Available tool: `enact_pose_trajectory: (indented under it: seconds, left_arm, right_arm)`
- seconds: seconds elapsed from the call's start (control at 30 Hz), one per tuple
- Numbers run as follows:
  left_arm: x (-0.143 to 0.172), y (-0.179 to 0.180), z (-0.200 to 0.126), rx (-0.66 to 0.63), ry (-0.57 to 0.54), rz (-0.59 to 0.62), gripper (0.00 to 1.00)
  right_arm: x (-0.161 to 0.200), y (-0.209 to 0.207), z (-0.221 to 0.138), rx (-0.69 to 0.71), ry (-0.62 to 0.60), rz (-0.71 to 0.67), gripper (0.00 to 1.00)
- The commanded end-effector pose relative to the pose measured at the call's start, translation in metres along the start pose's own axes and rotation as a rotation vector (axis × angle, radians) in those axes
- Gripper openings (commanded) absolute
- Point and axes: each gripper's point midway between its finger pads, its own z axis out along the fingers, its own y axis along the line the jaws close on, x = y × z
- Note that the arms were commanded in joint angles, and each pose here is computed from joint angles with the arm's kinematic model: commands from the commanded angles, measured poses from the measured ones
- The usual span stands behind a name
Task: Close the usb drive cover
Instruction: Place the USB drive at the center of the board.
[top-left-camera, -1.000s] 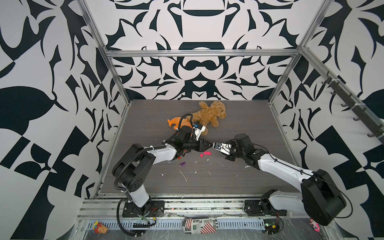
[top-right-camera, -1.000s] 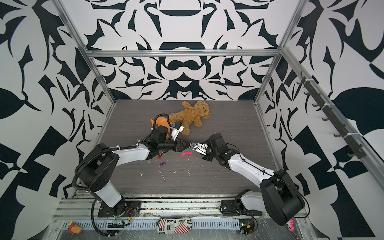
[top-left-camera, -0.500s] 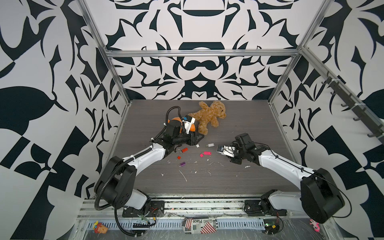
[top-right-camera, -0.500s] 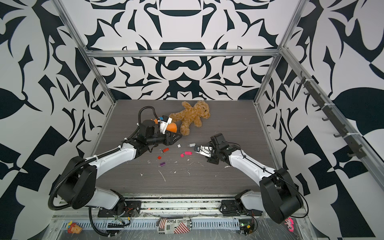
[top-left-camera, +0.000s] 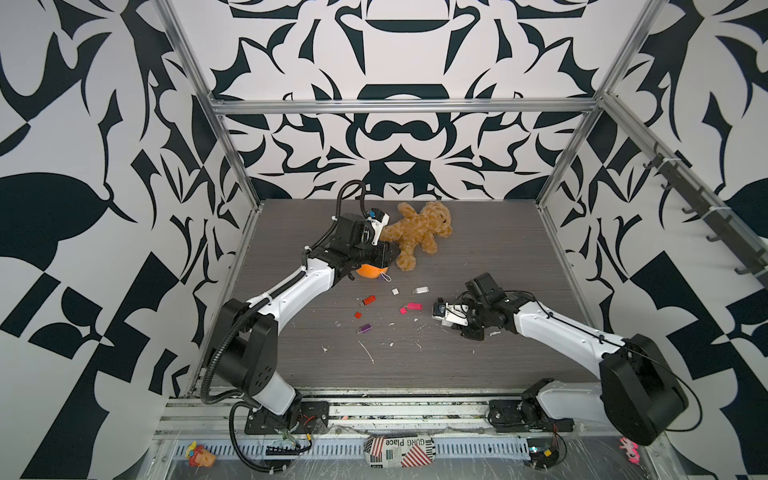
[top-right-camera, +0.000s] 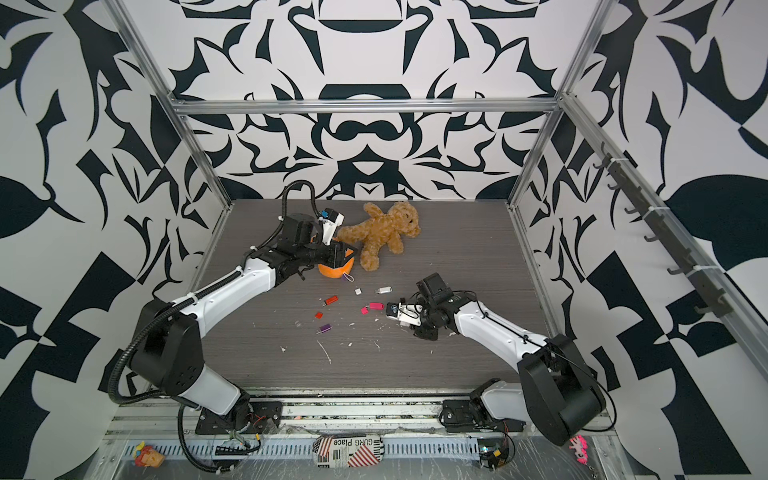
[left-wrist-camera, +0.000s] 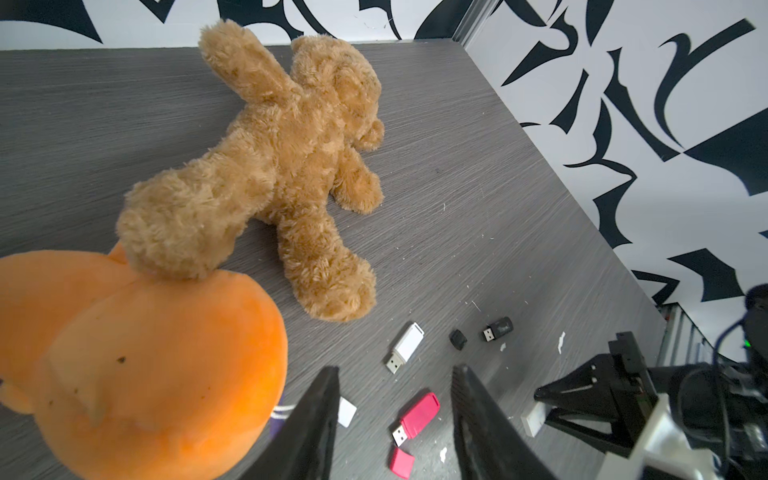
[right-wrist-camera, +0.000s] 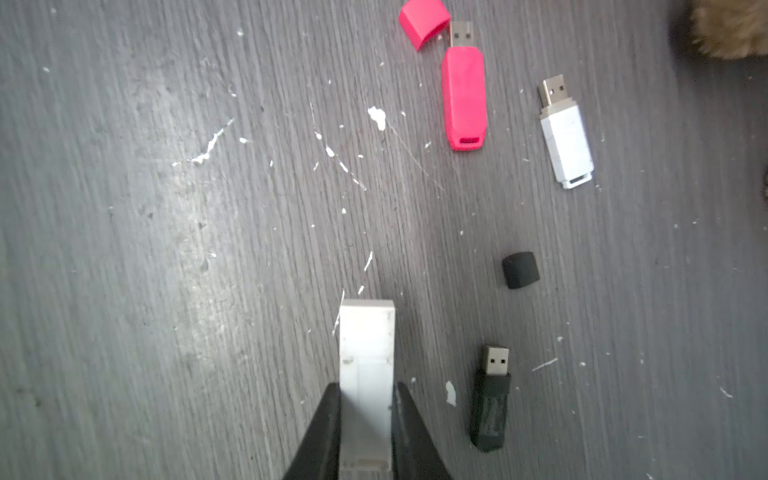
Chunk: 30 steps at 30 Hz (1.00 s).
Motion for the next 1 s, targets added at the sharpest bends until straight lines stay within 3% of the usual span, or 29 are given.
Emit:
enact_pose_trajectory:
  seconds: [0.0,0.53,0.77,0.97]
  left_arm:
    - [-0.007,0.005,0.007,-0.020,-0.014,0.007,0.48]
    - [0.010,-0.003,0.032,0.093,0.009,-0.069,0.47]
    - [0.012,-0.003,0.032,0.094,0.014,-0.073,0.47]
    - [0.011,-0.006,0.028,0.103,0.016,-0.074,0.47]
  right_arm:
    - [0.002,0.013,0.005,-0.068,0.015,0.012,0.22]
    - [0.020,0.017,0.019,-0.116,0.106,-0.044,0.25]
    - [0.024,0.011,0.017,-0.077,0.124,-0.065,0.46]
    - [0.002,-0.008,-0.007,-0.001,0.025,-0.039,0.57]
